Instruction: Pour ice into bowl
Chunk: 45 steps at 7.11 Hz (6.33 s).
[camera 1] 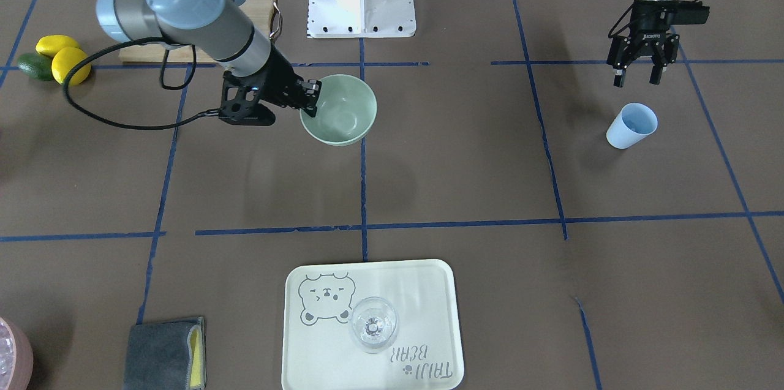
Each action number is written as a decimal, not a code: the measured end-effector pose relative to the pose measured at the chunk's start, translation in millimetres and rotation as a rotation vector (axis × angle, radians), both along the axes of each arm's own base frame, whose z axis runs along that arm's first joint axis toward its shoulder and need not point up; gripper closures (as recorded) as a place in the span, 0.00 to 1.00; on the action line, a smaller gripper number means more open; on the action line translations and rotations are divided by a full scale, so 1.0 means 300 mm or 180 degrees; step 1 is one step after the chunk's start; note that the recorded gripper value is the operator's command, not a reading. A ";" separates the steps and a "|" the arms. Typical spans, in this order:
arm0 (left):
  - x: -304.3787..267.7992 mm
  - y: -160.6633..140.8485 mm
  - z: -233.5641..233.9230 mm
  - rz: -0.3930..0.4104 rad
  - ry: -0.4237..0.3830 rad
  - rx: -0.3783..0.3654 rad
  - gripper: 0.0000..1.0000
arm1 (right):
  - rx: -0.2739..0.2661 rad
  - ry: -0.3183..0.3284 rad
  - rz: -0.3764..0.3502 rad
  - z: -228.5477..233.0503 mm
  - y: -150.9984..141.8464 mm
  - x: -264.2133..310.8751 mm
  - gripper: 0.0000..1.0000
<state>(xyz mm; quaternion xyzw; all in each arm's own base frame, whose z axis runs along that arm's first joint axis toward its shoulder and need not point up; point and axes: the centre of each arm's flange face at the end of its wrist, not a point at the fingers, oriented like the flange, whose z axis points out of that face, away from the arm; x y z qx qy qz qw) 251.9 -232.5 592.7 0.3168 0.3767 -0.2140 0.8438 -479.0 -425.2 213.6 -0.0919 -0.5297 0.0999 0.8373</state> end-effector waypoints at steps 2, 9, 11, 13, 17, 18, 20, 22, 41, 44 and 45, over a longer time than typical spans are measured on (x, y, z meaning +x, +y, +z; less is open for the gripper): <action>0.081 -0.023 0.014 -0.0199 -0.0106 0.0187 0.01 | -0.0078 0.0031 0.0046 -0.125 0.025 -0.190 1.00; 0.141 -0.077 0.045 -0.0707 -0.0375 0.0667 0.01 | -0.0079 0.0399 0.0252 -0.326 -0.024 -0.670 1.00; 0.151 -0.083 0.063 -0.0751 -0.0416 0.0717 0.01 | -0.0018 0.0425 0.0295 -0.306 -0.009 -0.715 0.00; 0.209 -0.093 0.084 -0.0786 -0.0427 0.0754 0.01 | 0.0026 0.0431 0.0327 -0.298 0.005 -0.736 0.00; 0.279 -0.103 0.110 -0.0792 -0.0445 0.0771 0.01 | 0.0032 0.0409 0.0362 -0.314 0.010 -0.736 0.00; 0.305 -0.107 0.127 -0.0806 -0.0465 0.0786 0.01 | 0.0025 0.0394 0.0370 -0.324 0.011 -0.733 0.00; 0.319 -0.123 0.139 -0.0893 -0.0495 0.0848 0.01 | 0.0024 0.0368 0.0384 -0.339 0.007 -0.725 0.00; 0.295 -0.144 0.134 -0.1054 -0.0530 0.0962 0.01 | 0.0032 0.0342 0.0395 -0.356 0.002 -0.717 0.00; 0.441 -0.234 -0.530 -0.0551 -0.1469 0.1924 1.00 | 0.0359 0.0751 0.0402 0.291 -0.085 0.209 0.00; 0.529 -0.242 -0.628 -0.0255 -0.2077 0.2204 1.00 | 0.0457 0.0585 0.0407 0.404 -0.039 0.266 0.00; 0.563 -0.244 -0.644 -0.0162 -0.2274 0.2242 1.00 | 0.0467 0.0565 0.0410 0.404 -0.034 0.271 0.00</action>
